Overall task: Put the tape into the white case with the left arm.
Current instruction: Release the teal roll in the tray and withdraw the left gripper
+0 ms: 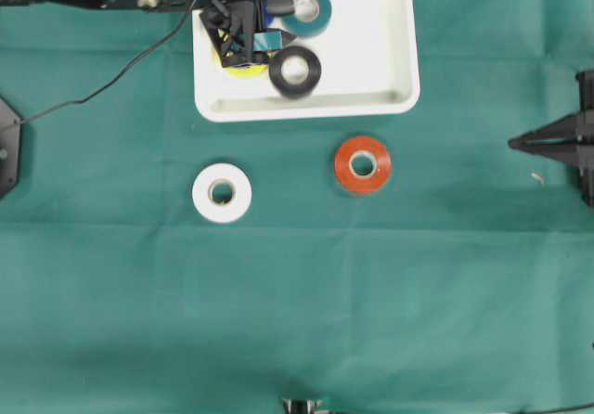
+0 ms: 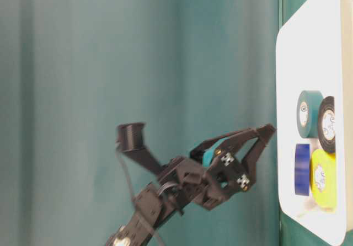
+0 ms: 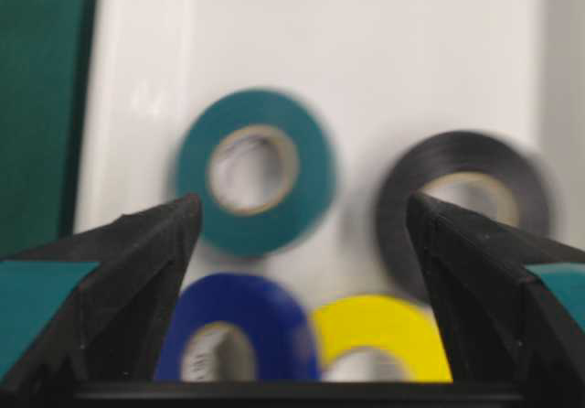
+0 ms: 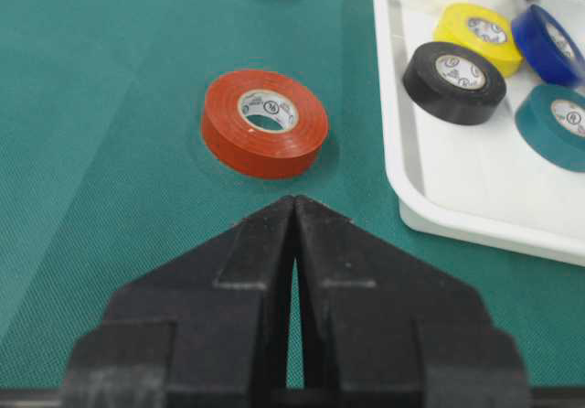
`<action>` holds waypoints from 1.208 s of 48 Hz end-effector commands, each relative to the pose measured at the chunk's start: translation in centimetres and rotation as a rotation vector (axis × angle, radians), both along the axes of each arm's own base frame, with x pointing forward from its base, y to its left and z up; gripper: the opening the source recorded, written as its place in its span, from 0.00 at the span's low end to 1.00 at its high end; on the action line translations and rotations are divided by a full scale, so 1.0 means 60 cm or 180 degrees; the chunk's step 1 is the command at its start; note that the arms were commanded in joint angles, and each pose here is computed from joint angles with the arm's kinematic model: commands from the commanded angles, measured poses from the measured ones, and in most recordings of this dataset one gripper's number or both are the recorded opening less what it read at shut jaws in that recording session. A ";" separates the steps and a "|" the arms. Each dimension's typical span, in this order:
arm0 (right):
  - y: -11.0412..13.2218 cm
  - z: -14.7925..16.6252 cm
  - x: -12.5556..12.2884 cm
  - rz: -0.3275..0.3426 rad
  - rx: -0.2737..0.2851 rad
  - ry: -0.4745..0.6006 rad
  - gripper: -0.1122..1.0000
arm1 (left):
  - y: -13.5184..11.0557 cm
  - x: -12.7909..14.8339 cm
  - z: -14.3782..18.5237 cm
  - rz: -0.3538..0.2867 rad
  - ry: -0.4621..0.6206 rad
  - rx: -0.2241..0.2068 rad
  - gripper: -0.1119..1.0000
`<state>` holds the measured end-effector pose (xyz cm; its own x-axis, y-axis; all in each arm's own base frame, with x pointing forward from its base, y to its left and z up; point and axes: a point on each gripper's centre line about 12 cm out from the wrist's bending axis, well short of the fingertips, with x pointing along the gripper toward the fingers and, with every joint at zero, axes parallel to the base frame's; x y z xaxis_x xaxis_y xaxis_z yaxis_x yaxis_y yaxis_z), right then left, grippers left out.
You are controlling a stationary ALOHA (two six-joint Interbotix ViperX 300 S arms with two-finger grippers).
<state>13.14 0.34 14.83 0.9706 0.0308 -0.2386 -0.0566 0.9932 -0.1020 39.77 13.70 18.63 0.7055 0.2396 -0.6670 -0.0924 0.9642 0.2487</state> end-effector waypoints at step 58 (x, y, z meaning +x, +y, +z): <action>0.001 -0.002 0.000 0.0015 -0.0015 0.0007 0.02 | -0.246 -0.184 0.081 -0.0862 -0.1221 -0.0278 0.91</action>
